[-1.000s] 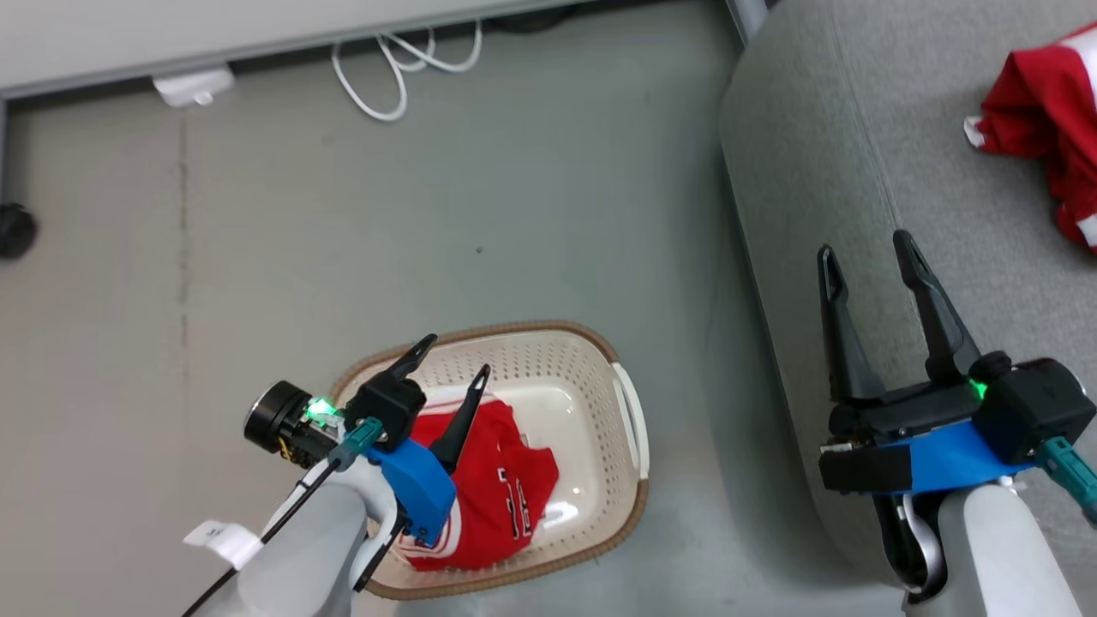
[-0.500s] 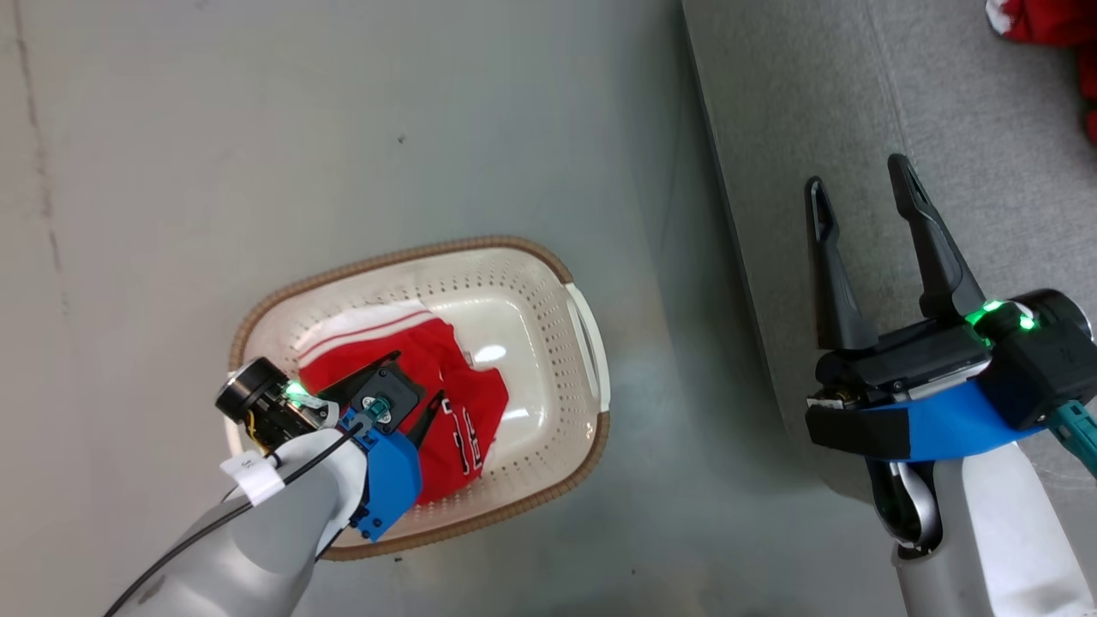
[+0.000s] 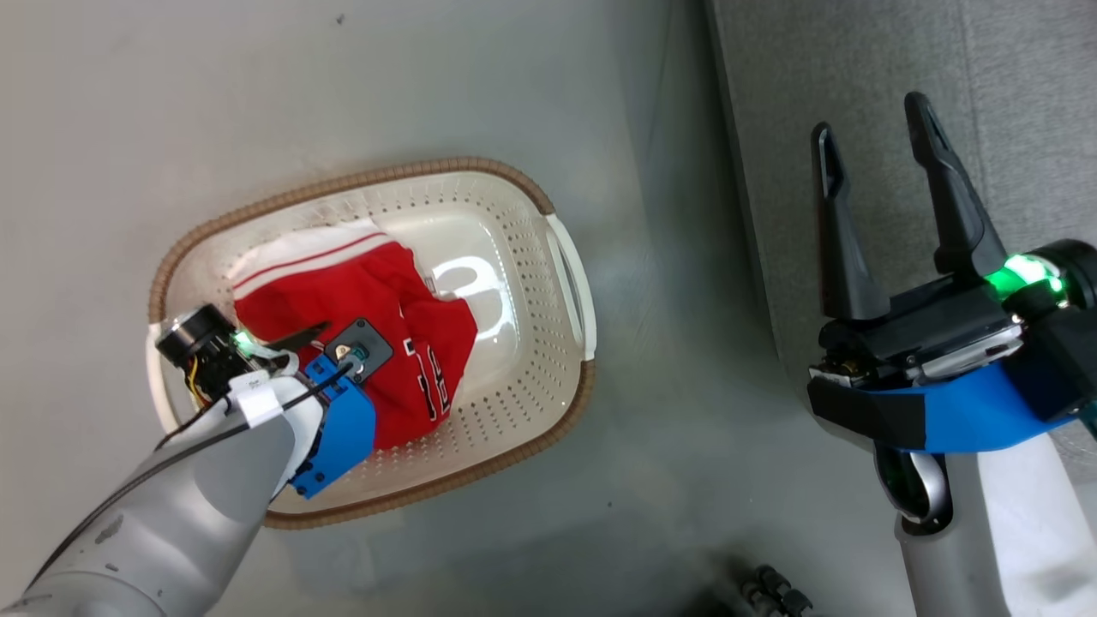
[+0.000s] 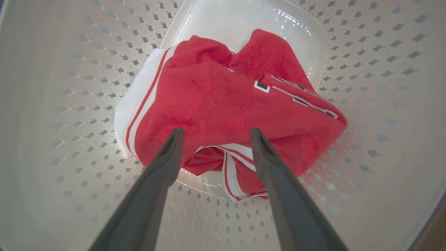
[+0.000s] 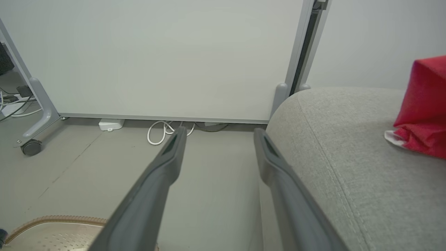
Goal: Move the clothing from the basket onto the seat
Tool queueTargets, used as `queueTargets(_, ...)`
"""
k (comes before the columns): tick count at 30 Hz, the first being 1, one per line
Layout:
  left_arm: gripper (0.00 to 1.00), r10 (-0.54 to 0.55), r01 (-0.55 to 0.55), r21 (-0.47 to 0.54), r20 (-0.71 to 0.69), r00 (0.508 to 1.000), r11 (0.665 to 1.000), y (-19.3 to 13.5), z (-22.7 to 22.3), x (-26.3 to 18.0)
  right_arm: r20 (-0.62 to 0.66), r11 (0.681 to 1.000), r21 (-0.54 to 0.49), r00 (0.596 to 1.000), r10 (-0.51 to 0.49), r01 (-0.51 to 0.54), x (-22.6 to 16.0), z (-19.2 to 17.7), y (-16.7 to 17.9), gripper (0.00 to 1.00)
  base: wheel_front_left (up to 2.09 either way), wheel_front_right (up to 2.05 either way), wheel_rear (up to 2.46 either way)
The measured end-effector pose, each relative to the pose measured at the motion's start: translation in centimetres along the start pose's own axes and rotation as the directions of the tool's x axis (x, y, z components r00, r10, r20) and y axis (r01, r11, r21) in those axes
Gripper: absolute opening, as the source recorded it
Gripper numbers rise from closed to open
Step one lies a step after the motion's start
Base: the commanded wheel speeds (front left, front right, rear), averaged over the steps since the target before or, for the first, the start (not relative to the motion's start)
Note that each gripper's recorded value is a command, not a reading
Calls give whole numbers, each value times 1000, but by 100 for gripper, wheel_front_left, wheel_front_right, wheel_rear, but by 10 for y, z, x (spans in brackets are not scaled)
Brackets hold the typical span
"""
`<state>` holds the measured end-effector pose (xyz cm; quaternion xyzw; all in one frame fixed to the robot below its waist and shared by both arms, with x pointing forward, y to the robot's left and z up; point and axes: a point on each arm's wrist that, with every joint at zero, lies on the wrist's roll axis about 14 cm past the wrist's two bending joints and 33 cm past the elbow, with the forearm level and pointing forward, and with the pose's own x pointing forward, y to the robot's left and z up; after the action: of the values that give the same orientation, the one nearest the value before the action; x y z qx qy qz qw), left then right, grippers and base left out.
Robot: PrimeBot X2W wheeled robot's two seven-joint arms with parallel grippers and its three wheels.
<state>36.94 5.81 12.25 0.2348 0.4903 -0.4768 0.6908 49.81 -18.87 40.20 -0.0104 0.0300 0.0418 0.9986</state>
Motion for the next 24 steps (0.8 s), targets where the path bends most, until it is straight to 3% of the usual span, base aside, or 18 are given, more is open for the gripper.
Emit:
queueTargets(10, 100, -30, 51, 149, -140, 990, 987, 5, -33, 29, -28, 1000, -17, 1000, 14, -14, 11, -24, 1, 100, 0, 0, 0)
queueTargets(24, 100, -40, 65, 184, -141, 989, 981, 19, -37, 66, -52, 999, -49, 999, 18, -20, 13, -44, 0, 100, 0, 0, 0)
